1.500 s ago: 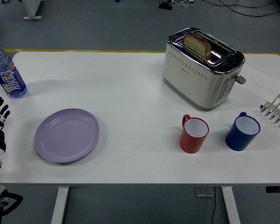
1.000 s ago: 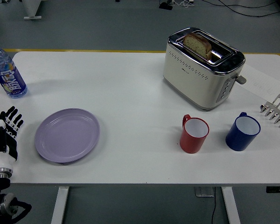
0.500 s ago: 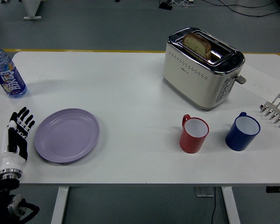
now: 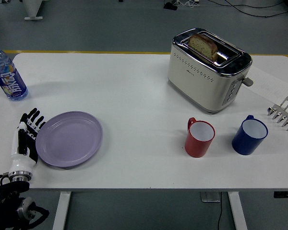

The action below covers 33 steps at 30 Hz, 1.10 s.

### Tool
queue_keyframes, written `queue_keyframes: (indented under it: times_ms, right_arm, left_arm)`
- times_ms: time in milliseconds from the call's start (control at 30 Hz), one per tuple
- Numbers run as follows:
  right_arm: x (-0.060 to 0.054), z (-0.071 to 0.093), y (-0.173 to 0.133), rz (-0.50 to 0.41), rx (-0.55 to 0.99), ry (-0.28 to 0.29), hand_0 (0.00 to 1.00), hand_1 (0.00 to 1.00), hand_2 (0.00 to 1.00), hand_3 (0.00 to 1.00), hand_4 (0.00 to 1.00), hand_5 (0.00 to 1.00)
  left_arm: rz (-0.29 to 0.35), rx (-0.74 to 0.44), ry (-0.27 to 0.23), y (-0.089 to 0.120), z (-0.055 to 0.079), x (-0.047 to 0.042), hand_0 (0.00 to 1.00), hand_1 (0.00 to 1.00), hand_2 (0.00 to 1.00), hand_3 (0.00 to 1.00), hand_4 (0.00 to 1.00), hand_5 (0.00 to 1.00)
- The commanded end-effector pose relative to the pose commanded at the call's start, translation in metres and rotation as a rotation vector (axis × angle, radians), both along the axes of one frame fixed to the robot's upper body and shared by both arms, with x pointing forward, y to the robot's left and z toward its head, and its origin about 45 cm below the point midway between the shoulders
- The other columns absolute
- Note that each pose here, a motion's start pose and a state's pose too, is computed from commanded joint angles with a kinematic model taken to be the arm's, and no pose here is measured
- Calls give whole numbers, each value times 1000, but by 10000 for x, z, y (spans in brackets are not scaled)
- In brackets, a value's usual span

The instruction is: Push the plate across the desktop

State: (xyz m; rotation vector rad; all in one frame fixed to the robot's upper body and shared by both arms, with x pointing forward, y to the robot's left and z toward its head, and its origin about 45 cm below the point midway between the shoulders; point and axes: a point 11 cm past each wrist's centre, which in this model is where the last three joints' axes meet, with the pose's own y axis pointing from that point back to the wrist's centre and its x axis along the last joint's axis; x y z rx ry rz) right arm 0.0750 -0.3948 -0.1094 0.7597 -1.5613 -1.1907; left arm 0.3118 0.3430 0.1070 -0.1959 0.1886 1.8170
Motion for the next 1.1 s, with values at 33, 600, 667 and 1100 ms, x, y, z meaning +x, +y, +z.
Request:
queue_keyframes:
  times_ms: [33,600,667,1100]
  right_arm:
    - [3,0,0,0,0,-1,636,592,668,748,457,522]
    - [31,6,-8,7,-2,-7,635,592,668,749,458,521]
    - [35,7,-7,7,-2,-8,635,592,668,749,458,521]
    - [50,12,-18,12,-5,-10,635,592,665,749,458,521]
  left_arm:
    - [3,-10,-3,-6,6,9,824,856,902,843,545,998]
    - [-53,-60,-2,-269,-19,73,821,855,900,840,536,998]
    - [-61,-64,-4,-302,-14,80,821,855,900,840,536,998]
    - [-104,-77,-6,-479,-19,114,821,855,900,839,533,998]
